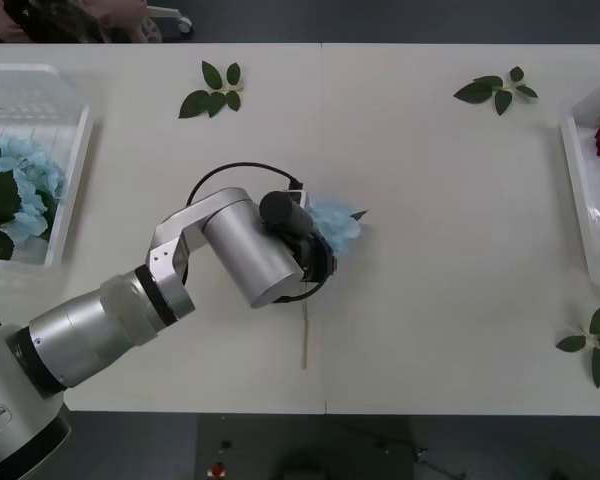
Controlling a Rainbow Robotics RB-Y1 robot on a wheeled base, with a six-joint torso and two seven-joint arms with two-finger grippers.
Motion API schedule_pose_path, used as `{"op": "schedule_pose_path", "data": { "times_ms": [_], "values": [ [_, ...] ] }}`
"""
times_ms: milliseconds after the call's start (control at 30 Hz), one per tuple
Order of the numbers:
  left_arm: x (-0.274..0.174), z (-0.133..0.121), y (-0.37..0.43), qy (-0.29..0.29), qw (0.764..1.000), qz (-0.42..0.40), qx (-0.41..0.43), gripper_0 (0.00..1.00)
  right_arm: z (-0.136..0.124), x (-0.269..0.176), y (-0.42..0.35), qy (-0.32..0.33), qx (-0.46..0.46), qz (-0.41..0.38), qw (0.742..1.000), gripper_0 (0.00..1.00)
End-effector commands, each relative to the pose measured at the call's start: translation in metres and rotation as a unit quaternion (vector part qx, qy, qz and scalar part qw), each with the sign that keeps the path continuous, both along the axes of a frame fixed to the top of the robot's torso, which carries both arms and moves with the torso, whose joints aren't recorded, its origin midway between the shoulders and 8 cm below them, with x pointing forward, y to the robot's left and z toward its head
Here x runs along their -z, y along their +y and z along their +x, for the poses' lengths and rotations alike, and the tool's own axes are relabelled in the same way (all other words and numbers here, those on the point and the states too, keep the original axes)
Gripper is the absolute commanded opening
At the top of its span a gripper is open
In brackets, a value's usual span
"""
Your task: Put the red flowers into the right box and the blue flowers into the left box
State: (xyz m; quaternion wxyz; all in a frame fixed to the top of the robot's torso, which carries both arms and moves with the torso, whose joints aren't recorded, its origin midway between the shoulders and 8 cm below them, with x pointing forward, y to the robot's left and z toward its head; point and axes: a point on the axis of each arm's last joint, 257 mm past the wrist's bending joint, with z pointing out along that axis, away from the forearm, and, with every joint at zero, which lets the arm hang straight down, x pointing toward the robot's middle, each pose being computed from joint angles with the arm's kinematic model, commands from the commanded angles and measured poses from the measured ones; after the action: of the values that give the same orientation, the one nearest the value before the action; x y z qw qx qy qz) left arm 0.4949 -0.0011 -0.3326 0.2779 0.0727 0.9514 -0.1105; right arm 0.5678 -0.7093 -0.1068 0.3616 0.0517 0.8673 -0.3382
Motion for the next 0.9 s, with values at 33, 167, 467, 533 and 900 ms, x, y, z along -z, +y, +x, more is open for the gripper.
{"op": "schedule_pose_path", "data": {
  "times_ms": [33, 167, 467, 533, 900],
  "values": [
    [-0.024, 0.018, -0.007, -0.037, 0.999, -0.007, -0.007, 0.62, 0.009, 0.011, 0.012, 0.011, -0.015, -0.01, 1.0, 0.0],
    [-0.023, 0.027, 0.004, -0.05, 0.999, 0.009, -0.014, 0.0, 0.008, 0.024, 0.015, 0.016, -0.017, -0.005, 1.0, 0.37],
    [-0.012, 0.036, 0.018, -0.055, 0.998, 0.024, -0.017, 0.0, 0.013, 0.052, 0.03, 0.006, -0.043, 0.014, 0.999, 0.73],
    [-0.012, 0.037, 0.02, -0.057, 0.998, 0.027, -0.018, 0.0, 0.018, 0.058, 0.041, 0.008, -0.062, 0.022, 0.998, 0.74],
    [-0.096, 0.046, 0.061, -0.078, 0.996, -0.002, -0.031, 0.0, 0.027, 0.041, 0.232, 0.033, -0.28, 0.258, 0.924, 0.76]
  ]
}}
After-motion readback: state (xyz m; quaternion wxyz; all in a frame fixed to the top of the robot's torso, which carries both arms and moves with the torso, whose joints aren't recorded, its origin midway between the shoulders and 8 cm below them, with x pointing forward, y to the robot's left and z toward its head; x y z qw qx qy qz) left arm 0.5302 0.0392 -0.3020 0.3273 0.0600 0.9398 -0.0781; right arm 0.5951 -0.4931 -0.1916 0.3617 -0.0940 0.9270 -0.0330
